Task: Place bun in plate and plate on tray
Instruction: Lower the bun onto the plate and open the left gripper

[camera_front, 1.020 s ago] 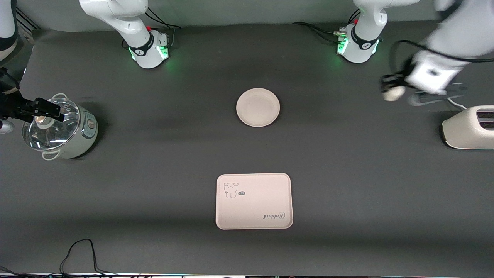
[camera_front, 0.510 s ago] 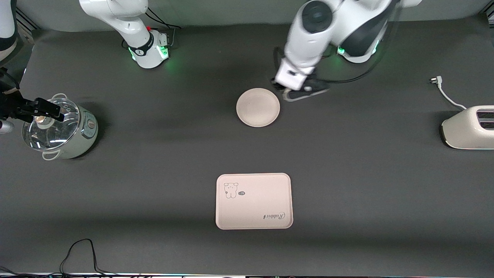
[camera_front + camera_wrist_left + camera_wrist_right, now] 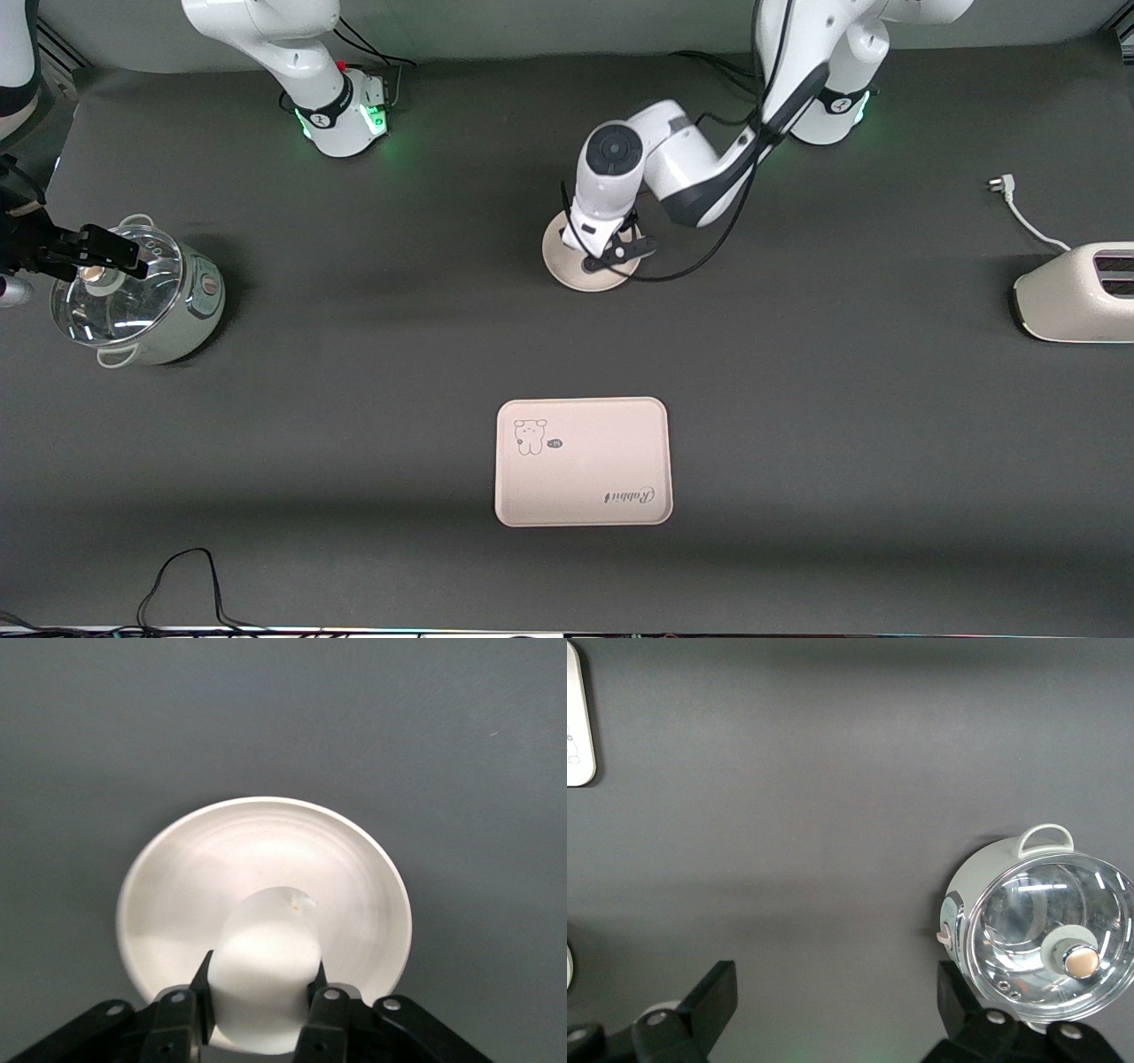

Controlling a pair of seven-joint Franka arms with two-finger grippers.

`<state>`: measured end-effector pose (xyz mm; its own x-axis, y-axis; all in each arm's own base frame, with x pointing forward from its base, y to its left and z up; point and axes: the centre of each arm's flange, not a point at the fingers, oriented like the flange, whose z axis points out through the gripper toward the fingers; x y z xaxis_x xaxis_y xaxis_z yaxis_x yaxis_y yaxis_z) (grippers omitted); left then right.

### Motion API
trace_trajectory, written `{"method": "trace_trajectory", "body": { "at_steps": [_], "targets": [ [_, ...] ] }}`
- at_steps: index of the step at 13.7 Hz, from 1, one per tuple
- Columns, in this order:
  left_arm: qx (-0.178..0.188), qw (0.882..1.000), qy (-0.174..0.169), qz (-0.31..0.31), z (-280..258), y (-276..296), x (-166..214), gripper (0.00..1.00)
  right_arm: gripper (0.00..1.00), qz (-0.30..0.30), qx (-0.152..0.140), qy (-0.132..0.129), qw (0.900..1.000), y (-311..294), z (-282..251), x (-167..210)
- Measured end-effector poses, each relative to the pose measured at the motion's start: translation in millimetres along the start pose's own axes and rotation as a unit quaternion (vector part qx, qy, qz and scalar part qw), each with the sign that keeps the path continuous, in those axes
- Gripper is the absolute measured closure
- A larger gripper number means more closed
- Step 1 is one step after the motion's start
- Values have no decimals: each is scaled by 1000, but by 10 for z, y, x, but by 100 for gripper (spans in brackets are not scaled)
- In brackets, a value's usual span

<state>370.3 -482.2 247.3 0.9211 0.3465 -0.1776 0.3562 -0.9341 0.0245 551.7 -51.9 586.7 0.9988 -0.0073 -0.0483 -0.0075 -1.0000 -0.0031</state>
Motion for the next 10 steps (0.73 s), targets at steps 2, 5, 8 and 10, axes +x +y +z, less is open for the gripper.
{"method": "trace_trajectory", "body": {
  "at_steps": [2, 5, 8, 10],
  "targets": [
    [3, 1000, 2, -3, 331, 22, -52, 56, 0, 0, 0, 0, 1000, 0, 0, 0],
    [8, 1000, 5, -7, 573, 30, -127, 45, 0, 0, 0, 0, 1000, 0, 1, 0],
    [10, 1000, 8, -9, 562, 33, -117, 19, 0, 0, 0, 0, 1000, 0, 1, 0],
    [17, 1000, 14, -12, 479, 38, -63, 0, 0, 0, 0, 0, 1000, 0, 1, -1]
  ]
}}
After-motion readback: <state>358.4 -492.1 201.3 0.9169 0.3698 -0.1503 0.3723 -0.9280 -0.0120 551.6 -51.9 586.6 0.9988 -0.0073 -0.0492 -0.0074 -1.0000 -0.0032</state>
